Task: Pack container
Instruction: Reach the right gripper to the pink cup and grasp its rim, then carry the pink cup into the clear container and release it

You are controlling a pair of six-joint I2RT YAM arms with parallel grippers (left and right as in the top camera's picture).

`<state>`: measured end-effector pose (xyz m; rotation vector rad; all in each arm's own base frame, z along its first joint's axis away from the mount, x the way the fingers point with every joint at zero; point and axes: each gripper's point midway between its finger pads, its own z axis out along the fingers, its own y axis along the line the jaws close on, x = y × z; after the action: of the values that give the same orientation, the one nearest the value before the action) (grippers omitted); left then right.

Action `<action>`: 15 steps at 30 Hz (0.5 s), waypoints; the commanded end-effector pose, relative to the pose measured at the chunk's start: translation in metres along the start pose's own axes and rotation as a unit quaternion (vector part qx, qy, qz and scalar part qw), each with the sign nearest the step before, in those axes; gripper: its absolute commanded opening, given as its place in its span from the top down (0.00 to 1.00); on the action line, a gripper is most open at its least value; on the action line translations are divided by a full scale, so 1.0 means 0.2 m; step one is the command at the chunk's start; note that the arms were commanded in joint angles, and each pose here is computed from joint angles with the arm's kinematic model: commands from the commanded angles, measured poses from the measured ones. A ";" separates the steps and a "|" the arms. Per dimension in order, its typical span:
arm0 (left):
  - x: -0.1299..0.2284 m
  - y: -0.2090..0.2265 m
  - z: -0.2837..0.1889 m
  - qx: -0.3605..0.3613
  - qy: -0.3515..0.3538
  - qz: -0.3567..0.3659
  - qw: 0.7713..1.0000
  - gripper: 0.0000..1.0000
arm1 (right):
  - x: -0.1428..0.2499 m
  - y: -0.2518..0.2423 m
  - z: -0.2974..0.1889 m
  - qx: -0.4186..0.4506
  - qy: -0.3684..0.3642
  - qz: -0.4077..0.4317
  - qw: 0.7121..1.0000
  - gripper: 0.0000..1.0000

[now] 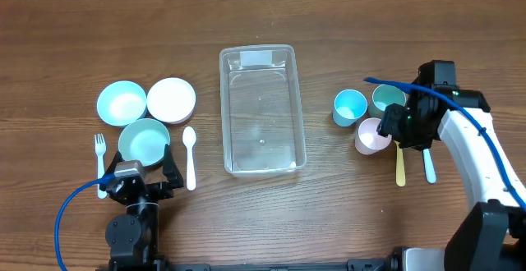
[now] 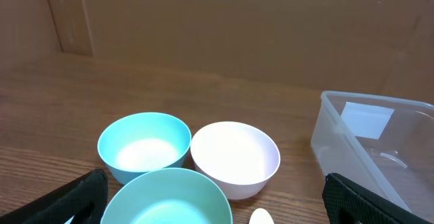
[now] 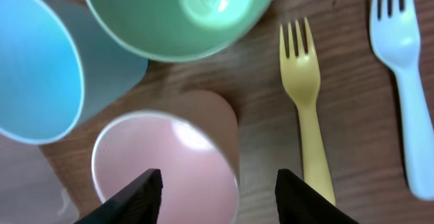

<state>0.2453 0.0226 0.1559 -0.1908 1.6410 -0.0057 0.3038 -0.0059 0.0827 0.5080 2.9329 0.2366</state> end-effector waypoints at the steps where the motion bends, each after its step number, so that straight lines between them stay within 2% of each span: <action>1: -0.01 0.01 0.00 -0.005 -0.006 -0.006 1.000 0.00 | 0.05 -0.02 0.09 -0.002 0.012 0.003 1.000 0.46; 4: -0.01 0.01 0.00 -0.005 -0.006 -0.006 1.000 0.00 | 0.07 -0.03 0.13 -0.001 0.015 0.004 1.000 0.51; 11: -0.01 0.01 0.00 -0.005 -0.006 -0.006 1.000 0.00 | 0.07 -0.03 0.14 -0.002 0.013 0.003 1.000 0.80; 15: -0.01 0.01 0.00 -0.005 -0.006 -0.006 1.000 0.00 | 0.08 -0.03 0.14 -0.001 0.014 0.007 1.000 0.85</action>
<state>0.2453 0.0225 0.1559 -0.1905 1.6410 -0.0061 0.2948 -0.0044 0.0554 0.5182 2.9494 0.2426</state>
